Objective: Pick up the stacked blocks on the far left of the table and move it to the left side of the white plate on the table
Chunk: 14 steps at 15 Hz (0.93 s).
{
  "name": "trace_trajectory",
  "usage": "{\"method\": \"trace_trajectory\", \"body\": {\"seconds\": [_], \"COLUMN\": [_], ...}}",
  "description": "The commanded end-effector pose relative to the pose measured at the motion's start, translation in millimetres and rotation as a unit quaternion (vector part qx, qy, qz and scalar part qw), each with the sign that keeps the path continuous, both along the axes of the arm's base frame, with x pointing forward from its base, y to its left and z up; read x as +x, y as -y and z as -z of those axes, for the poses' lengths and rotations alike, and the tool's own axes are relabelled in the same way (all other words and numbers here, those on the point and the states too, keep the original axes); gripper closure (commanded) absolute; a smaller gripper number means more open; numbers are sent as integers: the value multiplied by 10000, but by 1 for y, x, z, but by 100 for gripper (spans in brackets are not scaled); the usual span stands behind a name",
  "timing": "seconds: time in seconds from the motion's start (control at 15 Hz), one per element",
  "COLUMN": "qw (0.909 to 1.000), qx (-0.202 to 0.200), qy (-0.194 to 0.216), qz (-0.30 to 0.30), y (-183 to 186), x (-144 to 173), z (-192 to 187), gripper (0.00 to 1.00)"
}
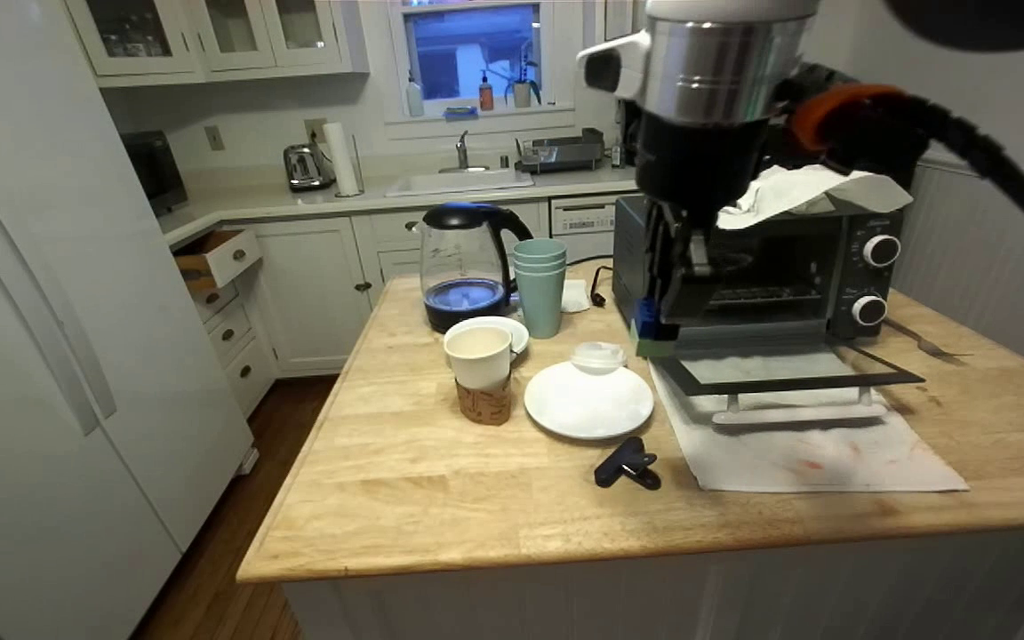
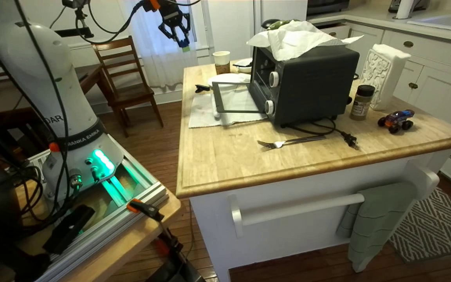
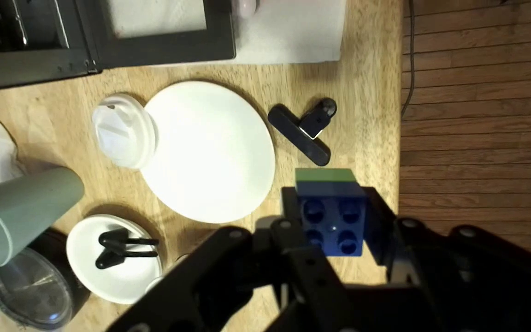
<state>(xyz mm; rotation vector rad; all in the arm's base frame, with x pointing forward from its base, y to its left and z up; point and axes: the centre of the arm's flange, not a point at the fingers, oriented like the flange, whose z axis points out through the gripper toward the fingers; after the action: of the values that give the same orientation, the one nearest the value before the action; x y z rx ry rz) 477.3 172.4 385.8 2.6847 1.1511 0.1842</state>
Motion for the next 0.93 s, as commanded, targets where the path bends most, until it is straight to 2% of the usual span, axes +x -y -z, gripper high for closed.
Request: {"method": "trace_trajectory", "body": {"seconds": [0.0,0.4,0.87], "qw": [9995,9983,9997], "qx": [-52,75,183], "qy": [-122,-101,-116], "qz": [-300,-567,-140], "y": [-32,-70,-90], "x": [52,87,124], "z": [29,77,105], "gripper": [88,88,88]}}
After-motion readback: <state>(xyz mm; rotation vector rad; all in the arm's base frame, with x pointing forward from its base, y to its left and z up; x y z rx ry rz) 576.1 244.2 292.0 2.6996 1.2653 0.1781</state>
